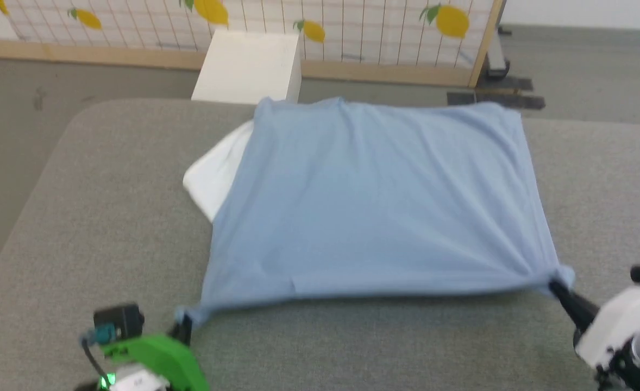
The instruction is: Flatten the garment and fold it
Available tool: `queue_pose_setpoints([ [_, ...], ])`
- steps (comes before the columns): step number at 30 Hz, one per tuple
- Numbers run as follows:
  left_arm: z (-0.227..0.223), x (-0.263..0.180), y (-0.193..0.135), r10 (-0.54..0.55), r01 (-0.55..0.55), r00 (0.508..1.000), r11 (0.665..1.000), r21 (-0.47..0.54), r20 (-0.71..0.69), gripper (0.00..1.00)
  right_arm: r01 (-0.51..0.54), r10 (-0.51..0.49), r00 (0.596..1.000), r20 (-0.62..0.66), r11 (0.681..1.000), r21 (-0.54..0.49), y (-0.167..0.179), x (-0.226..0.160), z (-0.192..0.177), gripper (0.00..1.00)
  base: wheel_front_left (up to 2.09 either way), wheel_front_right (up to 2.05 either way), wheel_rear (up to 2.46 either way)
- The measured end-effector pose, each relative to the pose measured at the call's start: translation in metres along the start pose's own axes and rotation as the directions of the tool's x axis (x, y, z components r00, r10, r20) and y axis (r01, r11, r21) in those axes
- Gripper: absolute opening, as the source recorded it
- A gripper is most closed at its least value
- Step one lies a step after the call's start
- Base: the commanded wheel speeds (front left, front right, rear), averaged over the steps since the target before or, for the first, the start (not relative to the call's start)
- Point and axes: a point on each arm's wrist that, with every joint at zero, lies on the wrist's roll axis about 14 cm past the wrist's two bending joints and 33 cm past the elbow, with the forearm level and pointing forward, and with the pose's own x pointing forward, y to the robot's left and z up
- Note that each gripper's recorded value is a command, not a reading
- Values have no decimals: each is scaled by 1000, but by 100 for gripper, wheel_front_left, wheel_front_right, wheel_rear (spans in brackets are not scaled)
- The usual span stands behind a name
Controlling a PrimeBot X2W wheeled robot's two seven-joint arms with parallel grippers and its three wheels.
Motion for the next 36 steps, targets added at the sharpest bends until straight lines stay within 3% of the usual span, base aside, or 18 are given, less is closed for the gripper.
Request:
queue_pose_setpoints([
  [10, -72, -62, 3, -12, -26, 939, 994, -108, -344, 0, 96, -92, 984, -150, 995, 22, -32, -51, -56, 0, 0, 0, 0],
  [16, -89, -85, 7, 3, -74, 902, 986, -147, -432, 0, 139, -127, 956, -265, 990, 26, -43, -72, -86, 0, 0, 0, 0],
  [24, -62, -83, -2, -21, -29, 938, 990, -139, -346, 0, 142, -132, 951, -280, 990, 16, -39, -80, -83, 0, 0, 0, 0],
  [29, -18, -63, -17, -77, 62, 971, 996, -69, -227, 0, 117, -120, 960, -254, 993, -27, -31, -75, -62, 0, 0, 0, 0],
  [36, 36, -24, -40, -155, 161, 981, 986, 46, -117, 0, 99, -115, 974, -195, 991, -91, -25, -54, -18, 0, 0, 0, 0],
])
